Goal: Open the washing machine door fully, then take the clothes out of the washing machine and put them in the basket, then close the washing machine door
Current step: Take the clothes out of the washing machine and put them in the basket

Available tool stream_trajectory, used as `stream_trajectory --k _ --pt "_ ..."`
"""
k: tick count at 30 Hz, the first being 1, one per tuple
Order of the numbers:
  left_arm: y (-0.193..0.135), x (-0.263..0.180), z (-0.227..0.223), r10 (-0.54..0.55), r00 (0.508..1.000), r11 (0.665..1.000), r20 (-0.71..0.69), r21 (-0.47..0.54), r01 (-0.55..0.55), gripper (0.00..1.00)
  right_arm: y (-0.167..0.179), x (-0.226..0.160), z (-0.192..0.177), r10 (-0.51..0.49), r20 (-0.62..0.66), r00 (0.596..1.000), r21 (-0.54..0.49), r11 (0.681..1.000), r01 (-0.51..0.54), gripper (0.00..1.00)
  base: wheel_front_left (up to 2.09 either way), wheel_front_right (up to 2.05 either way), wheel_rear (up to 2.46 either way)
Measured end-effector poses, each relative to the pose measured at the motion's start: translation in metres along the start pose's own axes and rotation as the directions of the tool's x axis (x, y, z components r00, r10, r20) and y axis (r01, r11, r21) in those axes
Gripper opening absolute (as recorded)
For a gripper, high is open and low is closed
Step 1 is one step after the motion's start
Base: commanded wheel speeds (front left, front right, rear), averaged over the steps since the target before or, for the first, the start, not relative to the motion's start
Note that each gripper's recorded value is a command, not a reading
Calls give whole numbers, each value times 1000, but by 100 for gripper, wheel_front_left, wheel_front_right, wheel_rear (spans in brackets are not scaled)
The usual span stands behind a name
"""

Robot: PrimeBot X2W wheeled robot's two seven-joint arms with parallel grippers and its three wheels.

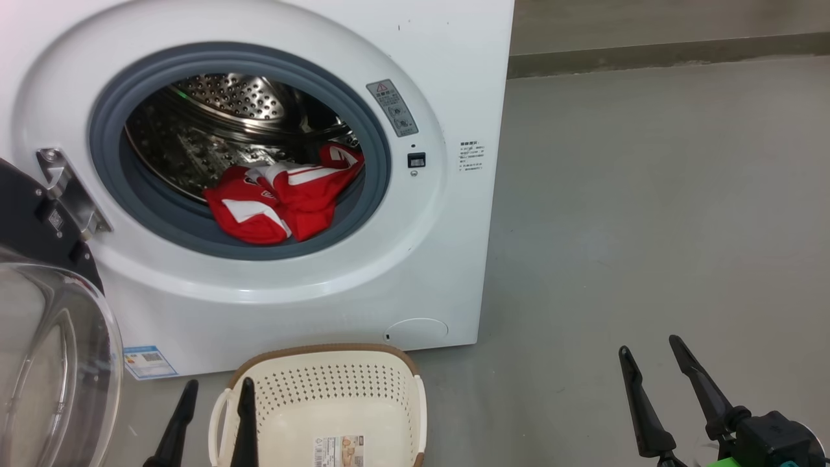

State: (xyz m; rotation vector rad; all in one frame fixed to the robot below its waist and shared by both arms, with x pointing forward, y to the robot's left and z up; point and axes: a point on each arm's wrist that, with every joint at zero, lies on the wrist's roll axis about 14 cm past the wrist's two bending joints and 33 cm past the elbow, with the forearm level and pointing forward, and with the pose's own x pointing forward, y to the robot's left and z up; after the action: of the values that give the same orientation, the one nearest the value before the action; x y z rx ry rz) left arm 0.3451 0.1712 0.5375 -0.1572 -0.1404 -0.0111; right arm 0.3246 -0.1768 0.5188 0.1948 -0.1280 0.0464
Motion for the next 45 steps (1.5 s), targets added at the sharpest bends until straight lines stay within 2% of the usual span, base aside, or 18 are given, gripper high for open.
stream_trajectory --k 16,28,37,45 --pt "-3 5 -13 -1 999 1000 -37 -8 1 100 8 10 -12 28 -39 999 5 1000 -28 100 0 0 0" --pt "-10 56 -20 -32 999 999 -27 -31 32 100 8 43 -32 36 -81 996 11 999 -36 100 0 0 0" --pt "-5 109 -48 -42 997 999 -65 -37 40 100 3 68 -59 30 -136 990 16 999 -28 100 0 0 0" --pt "1 151 -61 -28 997 999 -72 -21 27 100 -4 75 -77 13 -178 984 14 1000 -11 100 0 0 0"
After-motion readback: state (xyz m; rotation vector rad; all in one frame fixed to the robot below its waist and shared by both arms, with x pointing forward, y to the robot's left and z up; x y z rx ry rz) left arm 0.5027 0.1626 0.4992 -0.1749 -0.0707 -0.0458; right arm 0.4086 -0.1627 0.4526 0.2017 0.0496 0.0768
